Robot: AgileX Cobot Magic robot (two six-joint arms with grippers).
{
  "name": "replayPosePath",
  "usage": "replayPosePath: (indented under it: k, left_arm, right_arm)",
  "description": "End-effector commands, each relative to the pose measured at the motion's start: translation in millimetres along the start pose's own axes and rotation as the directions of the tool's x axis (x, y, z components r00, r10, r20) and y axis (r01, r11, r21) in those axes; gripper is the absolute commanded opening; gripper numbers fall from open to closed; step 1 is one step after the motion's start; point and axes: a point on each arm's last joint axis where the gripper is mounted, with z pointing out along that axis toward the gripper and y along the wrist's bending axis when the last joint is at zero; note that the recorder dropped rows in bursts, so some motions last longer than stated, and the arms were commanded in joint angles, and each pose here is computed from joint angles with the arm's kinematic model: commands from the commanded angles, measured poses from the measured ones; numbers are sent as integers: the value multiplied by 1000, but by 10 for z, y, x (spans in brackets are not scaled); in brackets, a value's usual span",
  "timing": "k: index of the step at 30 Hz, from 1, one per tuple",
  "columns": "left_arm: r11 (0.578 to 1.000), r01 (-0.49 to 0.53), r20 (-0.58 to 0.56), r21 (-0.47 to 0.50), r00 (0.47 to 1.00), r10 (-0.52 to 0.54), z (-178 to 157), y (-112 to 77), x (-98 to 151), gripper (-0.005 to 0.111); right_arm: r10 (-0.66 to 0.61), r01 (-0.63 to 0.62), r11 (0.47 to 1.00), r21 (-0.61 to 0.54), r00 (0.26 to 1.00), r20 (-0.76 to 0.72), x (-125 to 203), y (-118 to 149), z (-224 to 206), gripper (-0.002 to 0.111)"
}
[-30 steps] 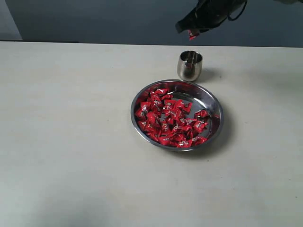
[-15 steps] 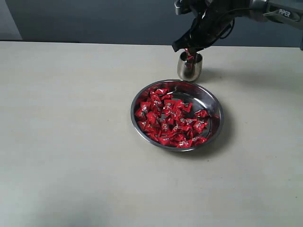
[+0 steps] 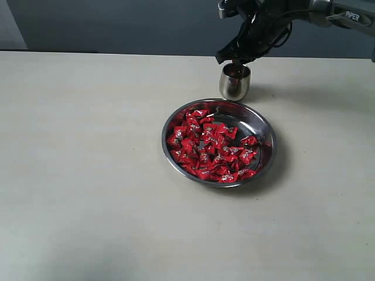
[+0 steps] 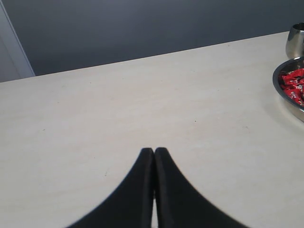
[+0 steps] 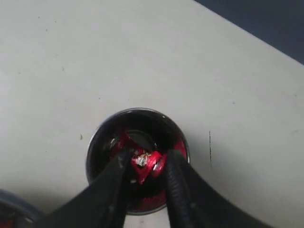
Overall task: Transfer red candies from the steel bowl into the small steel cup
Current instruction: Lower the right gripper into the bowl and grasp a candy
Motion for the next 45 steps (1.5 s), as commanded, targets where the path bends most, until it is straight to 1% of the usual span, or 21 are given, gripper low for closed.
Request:
replayPosePath:
  k: [1, 3, 5, 7, 9, 10, 12, 15, 20, 22, 25, 33, 37, 43, 45]
  left_arm:
    - [1000, 4, 10, 10, 1000, -4, -4, -5, -9, 0]
    - [1000, 4, 10, 10, 1000, -4, -4, -5, -9, 0]
    - [1000, 4, 10, 10, 1000, -4, -4, -5, -9, 0]
    - [1000, 4, 10, 10, 1000, -4, -4, -5, -9, 0]
    - [1000, 4, 10, 10, 1000, -4, -4, -5, -9, 0]
    - [1000, 4, 10, 10, 1000, -4, -4, -5, -9, 0]
    - [1000, 4, 10, 10, 1000, -4, -4, -5, -9, 0]
    - [1000, 4, 10, 10, 1000, -4, -4, -5, -9, 0]
    - [1000, 4, 10, 10, 1000, -4, -4, -5, -9, 0]
    - [1000, 4, 10, 10, 1000, -4, -4, -5, -9, 0]
    - [1000, 4, 10, 10, 1000, -4, -4, -5, -9, 0]
    - [1000, 4, 10, 10, 1000, -4, -4, -5, -9, 0]
    - [1000, 4, 10, 10, 1000, -4, -4, -5, -9, 0]
    - [1000, 4, 10, 10, 1000, -4, -4, -5, -9, 0]
    - [1000, 4, 10, 10, 1000, -4, -4, -5, -9, 0]
  right_arm:
    - [0, 0, 1000, 9, 1000, 5, -50, -42, -188, 27]
    - [-14, 14, 1000, -12, 999, -38, -36, -27, -319, 27]
    - [-45, 39, 997, -61, 995, -93, -6, 13, -453, 27]
    - [-82, 56, 986, -158, 984, -161, 50, 93, -560, 27]
    - [-131, 66, 958, -279, 967, -220, 116, 192, -619, 27]
    - [-150, 79, 943, -325, 968, -200, 106, 231, -629, 27]
    - [-172, 93, 922, -377, 968, -182, 120, 290, -592, 27]
    - [-195, 97, 921, -377, 953, -231, 218, 328, -467, 27]
    - [-207, 75, 917, -392, 929, -306, 378, 356, -163, 41]
    - [-208, 66, 914, -400, 923, -323, 418, 369, -73, 41]
    - [-205, 49, 910, -412, 917, -343, 468, 387, 35, 38]
    - [-206, 23, 902, -431, 900, -383, 575, 435, 245, 38]
    - [-224, 32, 896, -443, 894, -389, 588, 522, 291, 38]
    - [-285, 87, 895, -438, 865, -412, 637, 660, 386, 38]
    - [-296, 98, 897, -431, 858, -421, 656, 657, 412, 37]
